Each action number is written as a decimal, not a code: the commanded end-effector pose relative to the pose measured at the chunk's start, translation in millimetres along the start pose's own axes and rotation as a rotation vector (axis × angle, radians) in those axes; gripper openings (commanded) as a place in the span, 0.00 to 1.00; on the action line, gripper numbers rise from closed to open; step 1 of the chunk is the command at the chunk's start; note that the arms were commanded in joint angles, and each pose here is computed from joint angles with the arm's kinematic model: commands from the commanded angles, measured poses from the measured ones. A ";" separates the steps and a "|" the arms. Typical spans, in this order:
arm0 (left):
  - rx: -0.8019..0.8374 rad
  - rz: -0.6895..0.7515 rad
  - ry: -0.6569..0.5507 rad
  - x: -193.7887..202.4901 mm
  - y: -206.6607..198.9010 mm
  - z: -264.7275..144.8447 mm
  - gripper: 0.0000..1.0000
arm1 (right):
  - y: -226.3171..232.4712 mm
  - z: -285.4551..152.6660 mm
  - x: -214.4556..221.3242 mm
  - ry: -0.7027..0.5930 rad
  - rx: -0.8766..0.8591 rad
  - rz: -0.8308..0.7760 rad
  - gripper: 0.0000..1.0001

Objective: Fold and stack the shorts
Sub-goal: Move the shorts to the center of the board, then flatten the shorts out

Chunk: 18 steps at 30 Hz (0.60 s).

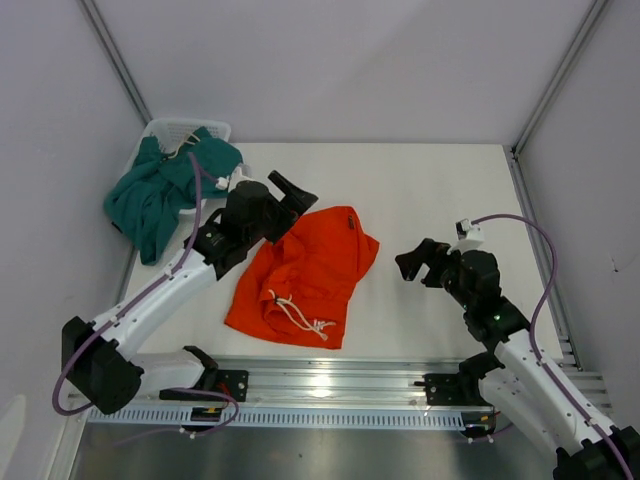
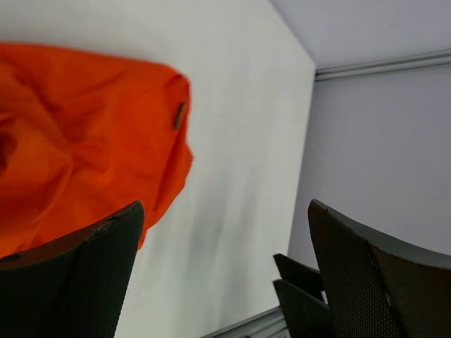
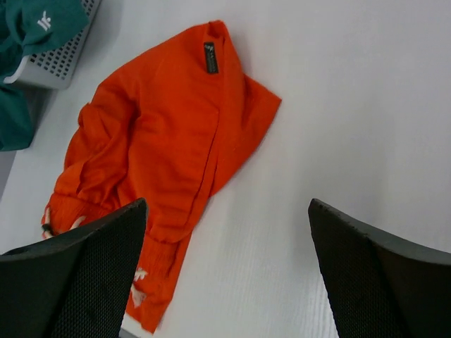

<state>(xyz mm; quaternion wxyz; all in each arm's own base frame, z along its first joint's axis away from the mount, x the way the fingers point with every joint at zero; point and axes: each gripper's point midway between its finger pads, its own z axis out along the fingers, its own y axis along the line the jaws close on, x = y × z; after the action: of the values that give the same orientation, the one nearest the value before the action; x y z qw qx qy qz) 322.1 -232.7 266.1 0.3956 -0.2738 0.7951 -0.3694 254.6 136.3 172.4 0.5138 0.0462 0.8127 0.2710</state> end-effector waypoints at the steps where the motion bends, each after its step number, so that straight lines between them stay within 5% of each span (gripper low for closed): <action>1: 0.029 0.015 0.025 -5.1 -3.4 -9.0 0.99 | 26.4 -2.7 -4.4 0.036 -0.106 0.019 0.97; 10: 0.070 0.187 -0.094 -34.3 -7.5 -47.3 0.99 | 86.1 2.7 57.3 0.273 -0.233 0.117 0.89; 18: 0.010 0.243 -0.118 -44.5 15.6 -68.5 0.99 | 135.6 29.9 119.7 0.414 -0.231 0.104 0.70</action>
<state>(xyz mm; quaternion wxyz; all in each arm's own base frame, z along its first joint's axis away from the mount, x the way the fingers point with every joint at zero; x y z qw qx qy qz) 292.2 -180.6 300.7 0.4722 -0.2082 0.7891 -0.3333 182.3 279.2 110.0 0.2976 -0.0553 0.8808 0.3641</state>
